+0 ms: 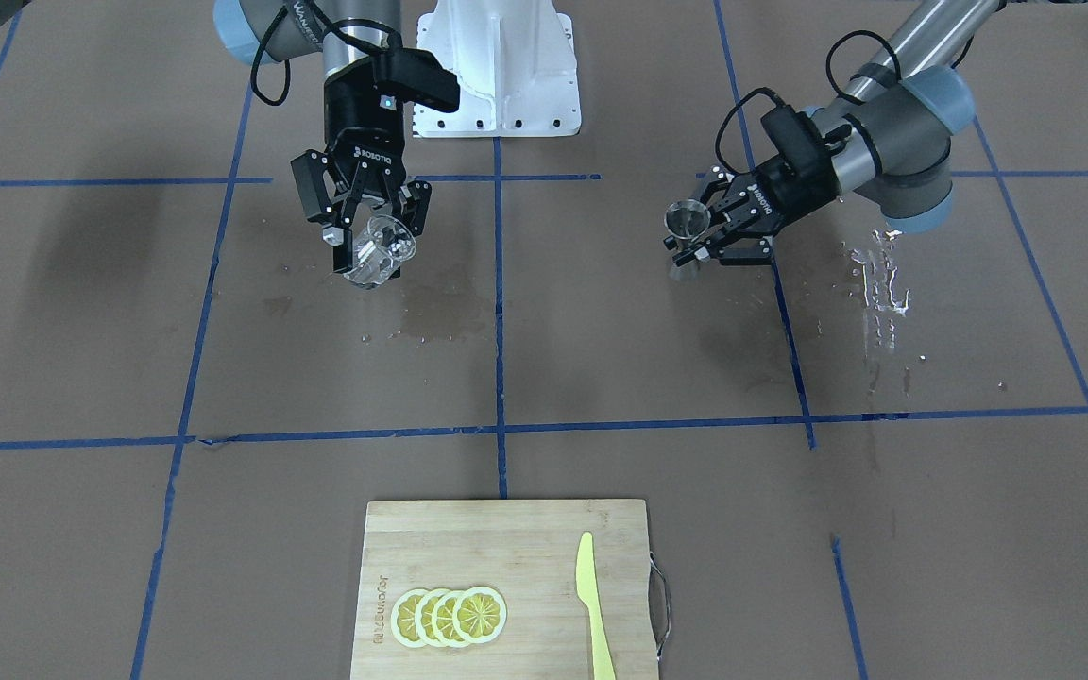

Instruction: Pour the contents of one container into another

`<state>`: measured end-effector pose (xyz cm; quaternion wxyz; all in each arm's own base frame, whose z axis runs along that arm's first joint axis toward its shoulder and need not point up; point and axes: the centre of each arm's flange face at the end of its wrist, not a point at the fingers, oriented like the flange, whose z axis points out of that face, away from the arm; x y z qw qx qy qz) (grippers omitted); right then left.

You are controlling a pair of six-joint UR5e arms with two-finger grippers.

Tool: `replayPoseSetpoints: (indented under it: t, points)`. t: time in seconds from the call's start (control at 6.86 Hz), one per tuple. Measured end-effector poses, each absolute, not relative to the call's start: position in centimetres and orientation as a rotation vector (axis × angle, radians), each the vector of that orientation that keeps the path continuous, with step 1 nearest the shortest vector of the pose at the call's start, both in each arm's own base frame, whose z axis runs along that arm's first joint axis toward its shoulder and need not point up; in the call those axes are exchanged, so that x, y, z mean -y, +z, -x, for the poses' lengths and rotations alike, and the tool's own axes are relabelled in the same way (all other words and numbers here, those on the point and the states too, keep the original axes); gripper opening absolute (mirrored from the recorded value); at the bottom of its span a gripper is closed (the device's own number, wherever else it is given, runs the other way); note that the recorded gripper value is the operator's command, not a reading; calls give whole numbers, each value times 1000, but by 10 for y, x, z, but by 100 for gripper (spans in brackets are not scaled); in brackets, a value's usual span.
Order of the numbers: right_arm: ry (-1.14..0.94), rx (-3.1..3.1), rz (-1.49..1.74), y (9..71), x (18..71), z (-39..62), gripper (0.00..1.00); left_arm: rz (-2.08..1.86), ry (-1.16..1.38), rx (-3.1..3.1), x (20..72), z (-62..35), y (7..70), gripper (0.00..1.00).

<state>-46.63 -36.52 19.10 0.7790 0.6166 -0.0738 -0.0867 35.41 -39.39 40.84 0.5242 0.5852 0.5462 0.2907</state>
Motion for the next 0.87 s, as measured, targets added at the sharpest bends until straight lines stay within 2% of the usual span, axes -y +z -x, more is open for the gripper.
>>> replayPoseSetpoints:
  t: [0.87]
  points:
    - [-190,161,-1333,191,364,467,0,-1369,395,-1292,324,-233,525,0]
